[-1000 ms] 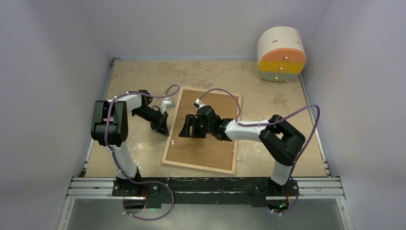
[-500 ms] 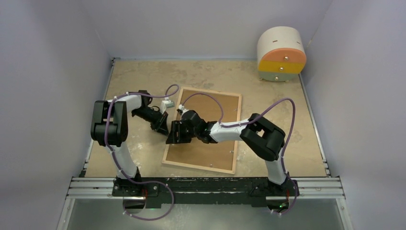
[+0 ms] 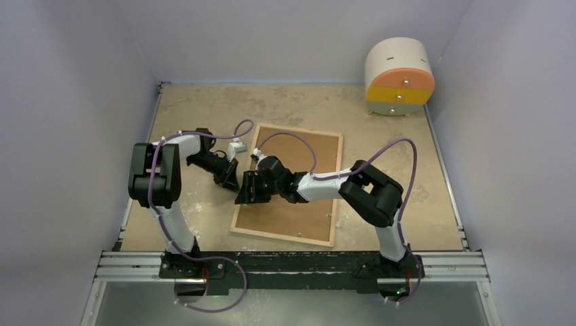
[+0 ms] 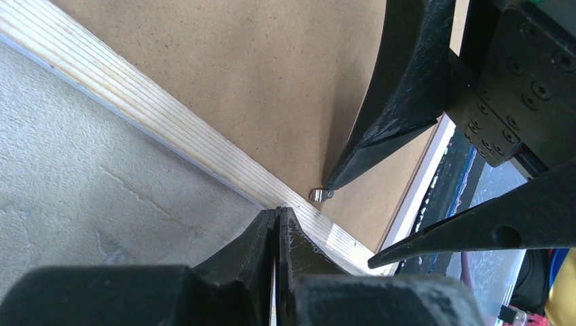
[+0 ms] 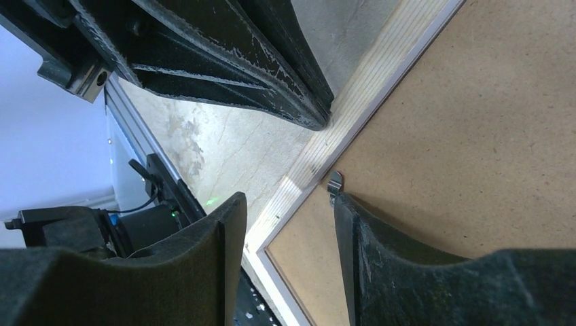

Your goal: Put the photo into the frame

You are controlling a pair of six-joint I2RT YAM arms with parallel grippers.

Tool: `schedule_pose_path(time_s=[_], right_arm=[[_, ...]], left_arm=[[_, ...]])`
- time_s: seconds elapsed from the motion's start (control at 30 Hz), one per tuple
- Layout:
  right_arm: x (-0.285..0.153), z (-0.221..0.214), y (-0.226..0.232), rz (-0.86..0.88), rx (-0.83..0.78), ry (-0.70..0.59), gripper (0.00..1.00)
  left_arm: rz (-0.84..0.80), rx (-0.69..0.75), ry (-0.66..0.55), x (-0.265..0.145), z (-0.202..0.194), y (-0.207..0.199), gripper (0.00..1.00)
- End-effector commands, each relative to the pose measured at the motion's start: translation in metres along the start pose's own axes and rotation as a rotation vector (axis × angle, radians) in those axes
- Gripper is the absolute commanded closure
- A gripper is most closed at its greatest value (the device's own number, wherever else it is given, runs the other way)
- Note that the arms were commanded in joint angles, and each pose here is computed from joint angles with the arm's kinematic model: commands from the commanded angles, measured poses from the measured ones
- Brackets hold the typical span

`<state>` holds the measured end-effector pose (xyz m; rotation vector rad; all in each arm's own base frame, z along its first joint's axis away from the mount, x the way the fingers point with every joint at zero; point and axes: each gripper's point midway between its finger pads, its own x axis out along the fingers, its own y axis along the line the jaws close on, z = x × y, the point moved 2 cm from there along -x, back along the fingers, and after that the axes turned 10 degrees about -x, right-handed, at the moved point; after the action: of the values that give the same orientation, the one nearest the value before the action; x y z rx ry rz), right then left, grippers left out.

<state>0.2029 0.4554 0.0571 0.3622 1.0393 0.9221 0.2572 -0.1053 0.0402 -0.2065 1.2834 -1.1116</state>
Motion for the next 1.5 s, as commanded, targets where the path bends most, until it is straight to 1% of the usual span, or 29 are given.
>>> schedule_pose_path(time_s=[0.0,0.23,0.77,0.93,1.1,1.2,1.47], right_arm=[[0.001,0.000,0.007,0.037,0.004,0.003,0.47],[0.004,0.000,0.009,0.047,0.001,0.013,0.48],[0.007,-0.007,0.013,0.072,0.008,0.080,0.51],[-0.010,0.021,0.023,0.086,-0.018,0.011,0.51],[-0.025,0.041,0.011,0.081,-0.018,-0.026,0.51],[-0.026,0.040,0.003,0.079,-0.010,-0.016,0.51],[-0.011,0.031,-0.009,0.079,-0.006,0.013,0.53]], left_arm=[[0.073,0.067,0.027,0.002,-0.004,0.016,0.96],[0.072,0.068,0.028,0.002,-0.005,0.015,0.96],[0.073,0.074,0.029,0.001,-0.005,0.015,0.96],[0.081,0.079,0.026,-0.001,-0.005,0.015,0.96],[0.082,0.079,0.020,-0.005,-0.003,0.015,0.96],[0.079,0.076,0.020,-0.004,-0.004,0.015,0.97],[0.077,0.075,0.017,-0.005,-0.003,0.015,0.97]])
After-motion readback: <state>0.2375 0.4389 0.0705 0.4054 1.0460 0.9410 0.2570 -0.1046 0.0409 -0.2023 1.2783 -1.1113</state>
